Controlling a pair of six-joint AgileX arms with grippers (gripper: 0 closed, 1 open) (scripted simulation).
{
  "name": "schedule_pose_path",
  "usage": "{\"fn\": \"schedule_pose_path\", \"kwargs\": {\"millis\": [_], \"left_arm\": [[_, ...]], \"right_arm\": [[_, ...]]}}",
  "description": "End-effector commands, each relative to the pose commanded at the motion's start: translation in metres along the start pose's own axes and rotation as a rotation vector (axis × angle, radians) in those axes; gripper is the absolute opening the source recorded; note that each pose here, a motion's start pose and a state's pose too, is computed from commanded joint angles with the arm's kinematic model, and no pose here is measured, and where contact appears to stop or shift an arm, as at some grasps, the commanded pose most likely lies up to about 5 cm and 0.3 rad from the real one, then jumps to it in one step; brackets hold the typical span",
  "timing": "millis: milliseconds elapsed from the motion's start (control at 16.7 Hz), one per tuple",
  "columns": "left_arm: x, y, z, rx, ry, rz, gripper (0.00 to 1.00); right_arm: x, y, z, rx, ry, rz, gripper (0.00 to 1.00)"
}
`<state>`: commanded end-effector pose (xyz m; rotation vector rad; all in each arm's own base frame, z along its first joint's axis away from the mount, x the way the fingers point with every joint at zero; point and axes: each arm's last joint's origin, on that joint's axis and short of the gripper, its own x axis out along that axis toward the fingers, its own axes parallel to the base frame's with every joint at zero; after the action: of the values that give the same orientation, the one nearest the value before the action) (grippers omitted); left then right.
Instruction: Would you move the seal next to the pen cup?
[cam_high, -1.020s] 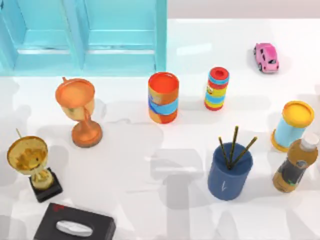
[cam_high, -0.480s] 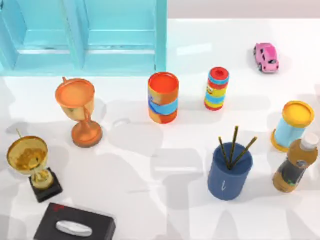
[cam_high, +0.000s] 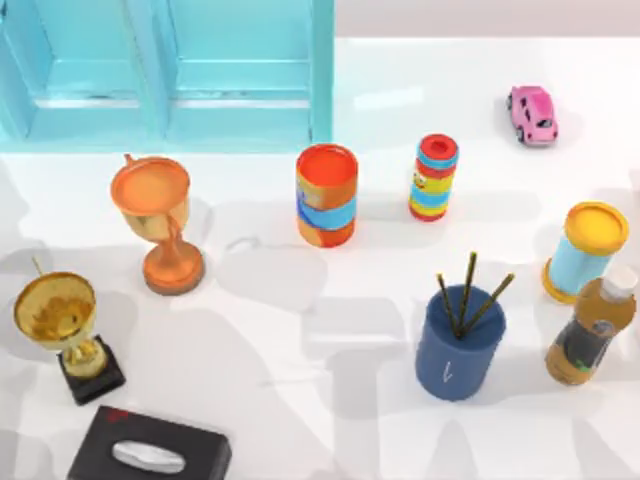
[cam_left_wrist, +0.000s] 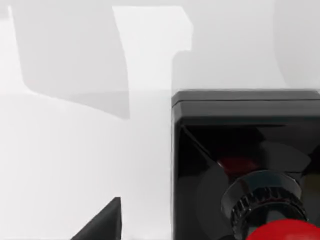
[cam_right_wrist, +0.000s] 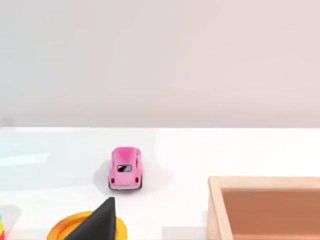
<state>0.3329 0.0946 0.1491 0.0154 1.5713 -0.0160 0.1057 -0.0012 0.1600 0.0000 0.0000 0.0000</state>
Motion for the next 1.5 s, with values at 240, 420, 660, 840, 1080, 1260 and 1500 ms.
{"fn": "schedule_pose_path", "kwargs": {"millis": [240,420,660,840,1080,1260,1500], "left_arm": [[0.000,0.000,0.000,0.000,0.000,0.000,0.55],[0.000,0.000,0.000,0.000,0.000,0.000,0.32],[0.000,0.000,0.000,0.000,0.000,0.000,0.02],[0.000,0.000,0.000,0.000,0.000,0.000,0.00],[0.000,0.000,0.000,0.000,0.000,0.000,0.00],[-0.001,0.000,0.000,0.001,-0.002,0.000,0.00],[-0.023,0.009,0.003,-0.048,-0.027,0.000,0.00]], "right_arm": [[0.000,0.000,0.000,0.000,0.000,0.000,1.00],[0.000,0.000,0.000,0.000,0.000,0.000,1.00],[0.000,0.000,0.000,0.000,0.000,0.000,1.00],[0.000,0.000,0.000,0.000,0.000,0.000,1.00],[0.000,0.000,0.000,0.000,0.000,0.000,1.00],[0.000,0.000,0.000,0.000,0.000,0.000,1.00],[0.000,0.000,0.000,0.000,0.000,0.000,1.00]]}}
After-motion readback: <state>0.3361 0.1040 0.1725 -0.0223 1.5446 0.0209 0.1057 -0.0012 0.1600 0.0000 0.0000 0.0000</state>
